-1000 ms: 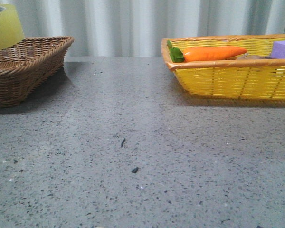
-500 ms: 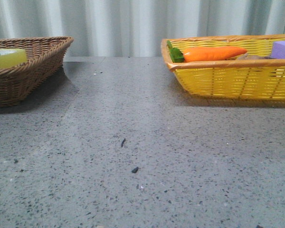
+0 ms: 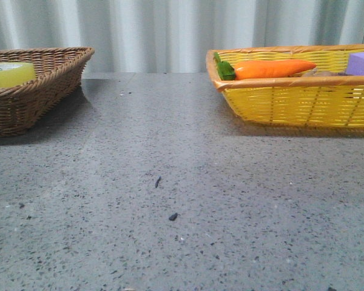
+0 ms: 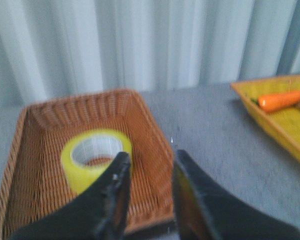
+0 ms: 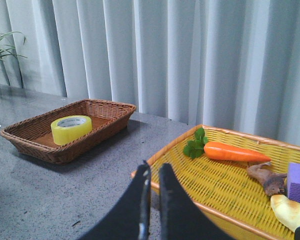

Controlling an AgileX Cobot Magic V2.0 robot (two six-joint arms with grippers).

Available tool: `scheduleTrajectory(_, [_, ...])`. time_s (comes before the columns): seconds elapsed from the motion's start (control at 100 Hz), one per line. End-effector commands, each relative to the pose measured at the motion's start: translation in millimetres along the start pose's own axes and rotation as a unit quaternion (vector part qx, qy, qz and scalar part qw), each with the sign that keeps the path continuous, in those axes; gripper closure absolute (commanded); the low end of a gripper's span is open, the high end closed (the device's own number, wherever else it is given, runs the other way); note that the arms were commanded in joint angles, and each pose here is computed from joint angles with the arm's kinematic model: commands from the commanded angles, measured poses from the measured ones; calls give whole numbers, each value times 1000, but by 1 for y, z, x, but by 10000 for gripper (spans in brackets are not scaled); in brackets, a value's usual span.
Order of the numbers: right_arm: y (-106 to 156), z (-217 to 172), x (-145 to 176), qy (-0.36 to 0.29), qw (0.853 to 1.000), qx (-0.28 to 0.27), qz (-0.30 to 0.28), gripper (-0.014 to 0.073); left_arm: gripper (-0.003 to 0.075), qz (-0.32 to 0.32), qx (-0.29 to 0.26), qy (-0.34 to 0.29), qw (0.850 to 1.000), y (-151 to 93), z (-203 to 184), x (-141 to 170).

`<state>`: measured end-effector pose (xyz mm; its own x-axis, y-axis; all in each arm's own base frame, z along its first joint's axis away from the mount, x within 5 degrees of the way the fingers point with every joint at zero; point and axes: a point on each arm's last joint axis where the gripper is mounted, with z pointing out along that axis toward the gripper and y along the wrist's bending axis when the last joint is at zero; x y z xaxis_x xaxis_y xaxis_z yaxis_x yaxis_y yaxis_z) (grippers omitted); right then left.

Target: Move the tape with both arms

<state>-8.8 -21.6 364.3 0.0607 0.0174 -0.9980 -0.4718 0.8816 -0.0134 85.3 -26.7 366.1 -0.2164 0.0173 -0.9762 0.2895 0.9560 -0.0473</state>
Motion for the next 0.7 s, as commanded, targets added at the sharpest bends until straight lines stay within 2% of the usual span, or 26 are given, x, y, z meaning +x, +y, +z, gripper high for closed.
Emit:
scheduleTrajectory(0.0, [0,0,-13,-44,999,6,-17,637,701,-12,2,-56,998,-1,-11,6])
scheduleTrajectory(0.03, [0,0,-13,-44,999,6,-17,637,743,-14,4,-58,998,-2,-15,13])
scheduleTrajectory(0.3, [0,0,-13,-44,999,6,-17,637,741,-25,14,-99,995,-5,-37,41])
scheduleTrajectory(0.69, [0,0,-12,-43,999,6,-17,637,741,-29,12,-72,997,-4,-28,57])
